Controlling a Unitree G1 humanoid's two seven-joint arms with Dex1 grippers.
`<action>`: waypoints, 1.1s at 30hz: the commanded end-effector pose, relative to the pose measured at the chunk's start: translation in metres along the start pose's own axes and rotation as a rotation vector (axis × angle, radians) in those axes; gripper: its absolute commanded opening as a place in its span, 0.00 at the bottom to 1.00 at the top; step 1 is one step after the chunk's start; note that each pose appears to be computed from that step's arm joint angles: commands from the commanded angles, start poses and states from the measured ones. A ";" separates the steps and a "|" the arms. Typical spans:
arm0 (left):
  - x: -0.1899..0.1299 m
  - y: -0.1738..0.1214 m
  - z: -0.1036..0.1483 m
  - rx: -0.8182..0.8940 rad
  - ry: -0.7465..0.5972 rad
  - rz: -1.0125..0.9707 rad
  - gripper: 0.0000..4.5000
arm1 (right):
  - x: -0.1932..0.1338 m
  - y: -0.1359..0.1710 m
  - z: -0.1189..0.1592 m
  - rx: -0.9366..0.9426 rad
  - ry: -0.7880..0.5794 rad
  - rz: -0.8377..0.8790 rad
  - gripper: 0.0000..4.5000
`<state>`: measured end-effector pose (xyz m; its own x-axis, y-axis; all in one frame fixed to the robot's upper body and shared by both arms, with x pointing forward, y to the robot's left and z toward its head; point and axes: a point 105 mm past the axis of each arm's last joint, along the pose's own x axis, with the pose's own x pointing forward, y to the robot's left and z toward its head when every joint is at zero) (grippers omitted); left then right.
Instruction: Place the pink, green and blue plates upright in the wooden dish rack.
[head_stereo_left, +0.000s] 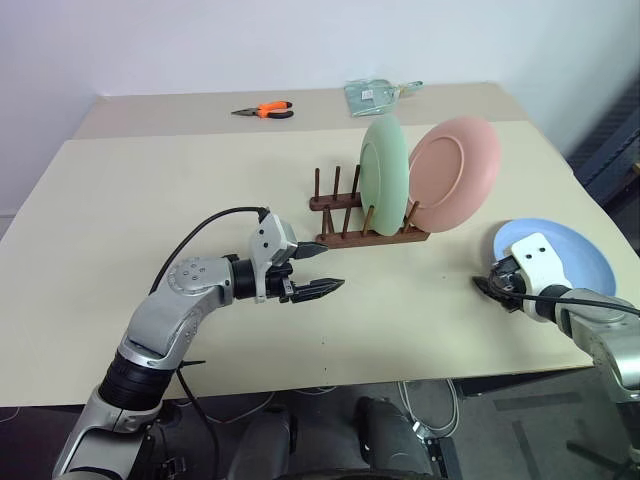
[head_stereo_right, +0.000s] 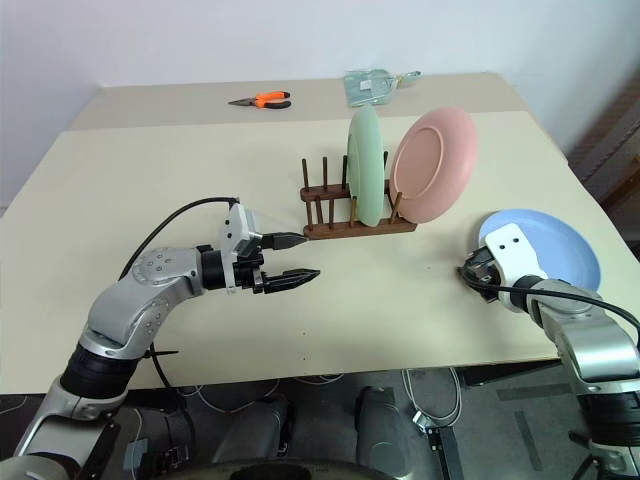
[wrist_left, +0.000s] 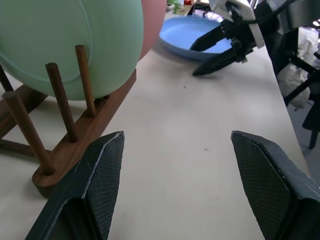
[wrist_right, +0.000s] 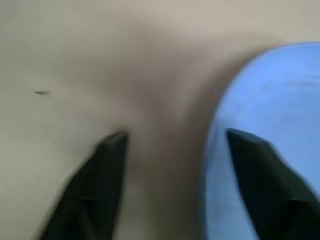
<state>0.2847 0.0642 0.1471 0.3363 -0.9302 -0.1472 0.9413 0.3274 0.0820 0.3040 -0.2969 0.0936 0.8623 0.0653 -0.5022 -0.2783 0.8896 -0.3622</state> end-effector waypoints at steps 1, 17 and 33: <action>-0.001 -0.007 0.012 0.045 -0.045 -0.020 0.78 | -0.002 -0.026 -0.004 -0.050 0.034 -0.115 0.27; 0.001 -0.008 0.008 0.042 -0.039 -0.014 0.78 | -0.116 -0.093 0.266 -0.061 -1.026 -0.411 0.01; -0.048 0.016 -0.015 -0.024 -0.006 0.220 0.78 | -0.121 0.131 0.352 0.887 -0.976 1.080 0.01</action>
<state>0.2852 0.1134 0.1270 0.5185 -0.8389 -0.1657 0.8537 0.5188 0.0452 0.3091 -0.0221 0.3790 0.4219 0.7303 0.5373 -0.8827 0.1954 0.4274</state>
